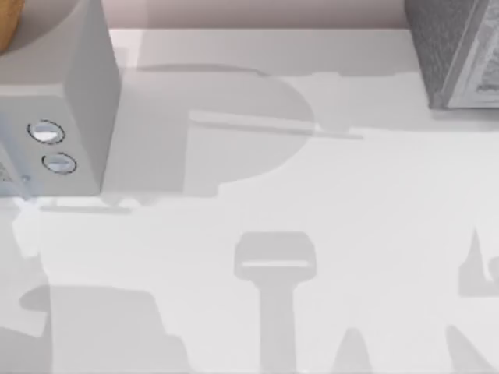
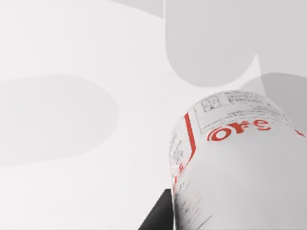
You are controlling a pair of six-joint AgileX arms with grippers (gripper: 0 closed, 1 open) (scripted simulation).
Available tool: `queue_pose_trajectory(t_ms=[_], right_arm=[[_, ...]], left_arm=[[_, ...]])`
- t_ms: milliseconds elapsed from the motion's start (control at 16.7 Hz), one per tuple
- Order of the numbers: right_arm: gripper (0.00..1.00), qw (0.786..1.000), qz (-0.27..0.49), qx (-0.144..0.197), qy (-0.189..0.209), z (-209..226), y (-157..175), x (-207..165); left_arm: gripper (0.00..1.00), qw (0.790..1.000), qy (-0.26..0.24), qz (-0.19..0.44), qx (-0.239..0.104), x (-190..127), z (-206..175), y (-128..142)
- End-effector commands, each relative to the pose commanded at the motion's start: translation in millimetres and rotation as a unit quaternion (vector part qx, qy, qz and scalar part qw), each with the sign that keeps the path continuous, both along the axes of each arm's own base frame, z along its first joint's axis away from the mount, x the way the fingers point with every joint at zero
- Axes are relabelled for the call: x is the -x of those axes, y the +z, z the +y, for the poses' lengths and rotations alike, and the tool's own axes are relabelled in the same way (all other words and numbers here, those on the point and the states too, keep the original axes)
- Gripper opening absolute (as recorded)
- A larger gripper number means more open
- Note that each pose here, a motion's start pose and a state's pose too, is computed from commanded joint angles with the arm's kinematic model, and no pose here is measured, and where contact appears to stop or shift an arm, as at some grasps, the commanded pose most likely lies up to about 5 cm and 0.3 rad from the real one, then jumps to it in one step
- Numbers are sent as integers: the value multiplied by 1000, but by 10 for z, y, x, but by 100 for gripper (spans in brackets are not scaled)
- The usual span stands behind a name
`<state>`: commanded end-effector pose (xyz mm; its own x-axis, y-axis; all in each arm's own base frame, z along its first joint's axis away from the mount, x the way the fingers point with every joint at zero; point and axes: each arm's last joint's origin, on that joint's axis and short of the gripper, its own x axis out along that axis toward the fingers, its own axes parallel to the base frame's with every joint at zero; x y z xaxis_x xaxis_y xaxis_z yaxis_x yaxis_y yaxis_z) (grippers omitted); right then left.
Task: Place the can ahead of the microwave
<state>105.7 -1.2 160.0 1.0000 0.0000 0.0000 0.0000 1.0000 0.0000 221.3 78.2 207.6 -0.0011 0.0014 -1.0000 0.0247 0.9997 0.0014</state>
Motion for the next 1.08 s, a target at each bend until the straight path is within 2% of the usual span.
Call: queue_pose_trajectory(t_ms=[600,1080], right_arm=[[100,1000,0,0,0,0,0,0],[100,1000,0,0,0,0,0,0]], left_arm=[[0,1000,2,-2,1,4,7,-81],[60,1000,2,-2,1,4,7,-81]])
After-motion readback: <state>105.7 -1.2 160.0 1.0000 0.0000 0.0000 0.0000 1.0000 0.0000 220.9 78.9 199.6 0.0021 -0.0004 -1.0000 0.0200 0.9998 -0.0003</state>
